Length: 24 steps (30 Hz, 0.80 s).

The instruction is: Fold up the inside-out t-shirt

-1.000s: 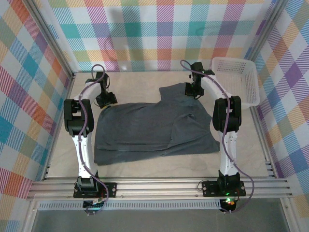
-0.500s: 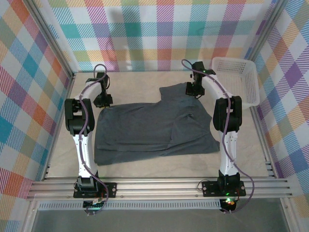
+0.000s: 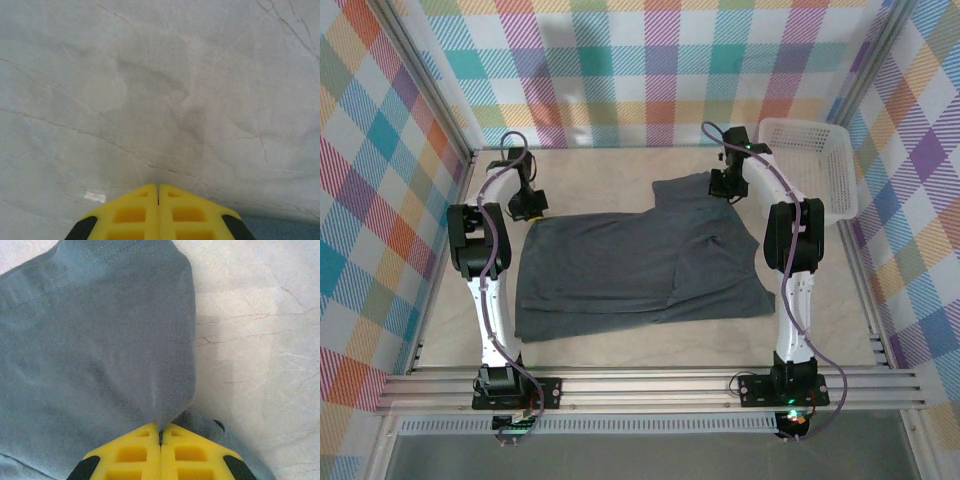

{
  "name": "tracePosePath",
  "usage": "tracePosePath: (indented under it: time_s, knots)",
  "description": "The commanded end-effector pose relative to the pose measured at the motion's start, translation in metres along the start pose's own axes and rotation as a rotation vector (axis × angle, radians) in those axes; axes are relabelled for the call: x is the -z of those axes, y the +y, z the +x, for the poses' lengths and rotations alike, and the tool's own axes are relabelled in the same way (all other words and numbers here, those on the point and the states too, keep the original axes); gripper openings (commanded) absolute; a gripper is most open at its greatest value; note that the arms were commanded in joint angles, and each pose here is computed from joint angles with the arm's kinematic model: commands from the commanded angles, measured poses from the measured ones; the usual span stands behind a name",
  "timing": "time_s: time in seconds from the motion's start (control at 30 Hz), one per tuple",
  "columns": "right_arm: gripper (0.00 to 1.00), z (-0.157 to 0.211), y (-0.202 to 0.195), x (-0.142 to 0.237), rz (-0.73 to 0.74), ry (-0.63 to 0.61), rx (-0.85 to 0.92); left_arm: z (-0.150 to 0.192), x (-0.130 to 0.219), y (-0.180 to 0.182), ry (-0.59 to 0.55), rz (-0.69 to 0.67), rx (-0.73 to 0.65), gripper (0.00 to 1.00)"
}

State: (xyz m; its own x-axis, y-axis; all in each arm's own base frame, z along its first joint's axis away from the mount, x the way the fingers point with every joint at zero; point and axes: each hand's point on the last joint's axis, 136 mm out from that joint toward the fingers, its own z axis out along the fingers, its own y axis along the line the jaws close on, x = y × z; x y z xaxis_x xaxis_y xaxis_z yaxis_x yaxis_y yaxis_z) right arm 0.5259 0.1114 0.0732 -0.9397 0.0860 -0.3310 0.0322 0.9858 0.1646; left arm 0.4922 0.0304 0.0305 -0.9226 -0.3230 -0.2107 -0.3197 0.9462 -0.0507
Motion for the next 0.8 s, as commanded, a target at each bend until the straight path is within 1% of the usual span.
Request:
tracePosePath:
  time_s: [0.0,0.13,0.2,0.3,0.4,0.47,0.53,0.6,0.67,0.77]
  knots:
    - [0.0,0.0,0.001,0.002,-0.012,0.016,-0.015,-0.007,0.0,0.004,-0.013,0.048,0.063,0.0]
    - [0.0,0.004,-0.006,-0.007,0.001,0.037,-0.037,-0.01,-0.002,0.008,-0.013,0.106,0.138,0.0]
    - [0.0,0.002,-0.007,-0.005,-0.01,0.036,-0.052,-0.011,0.004,0.009,-0.019,0.12,0.147,0.0]
    - [0.0,-0.007,-0.007,0.013,-0.018,0.005,-0.042,-0.012,0.026,0.008,-0.058,0.148,0.166,0.0]
    - [0.0,-0.016,-0.008,0.041,-0.054,-0.046,-0.061,-0.008,0.052,0.016,-0.105,0.198,0.238,0.0]
    - [0.0,-0.013,-0.011,0.054,-0.083,-0.071,-0.095,0.007,0.06,0.025,-0.108,0.205,0.279,0.0]
    - [0.0,-0.004,-0.015,0.057,-0.099,-0.081,-0.12,0.022,0.062,0.034,-0.106,0.192,0.302,0.0]
    - [0.0,0.009,-0.019,0.049,-0.098,-0.064,-0.134,0.04,0.057,0.043,-0.086,0.158,0.321,0.0]
    - [0.0,0.025,-0.025,0.035,-0.094,-0.02,-0.156,0.058,0.047,0.051,-0.057,0.136,0.343,0.0]
    - [0.0,0.035,-0.028,0.025,-0.092,0.016,-0.17,0.074,0.038,0.058,-0.027,0.122,0.366,0.0]
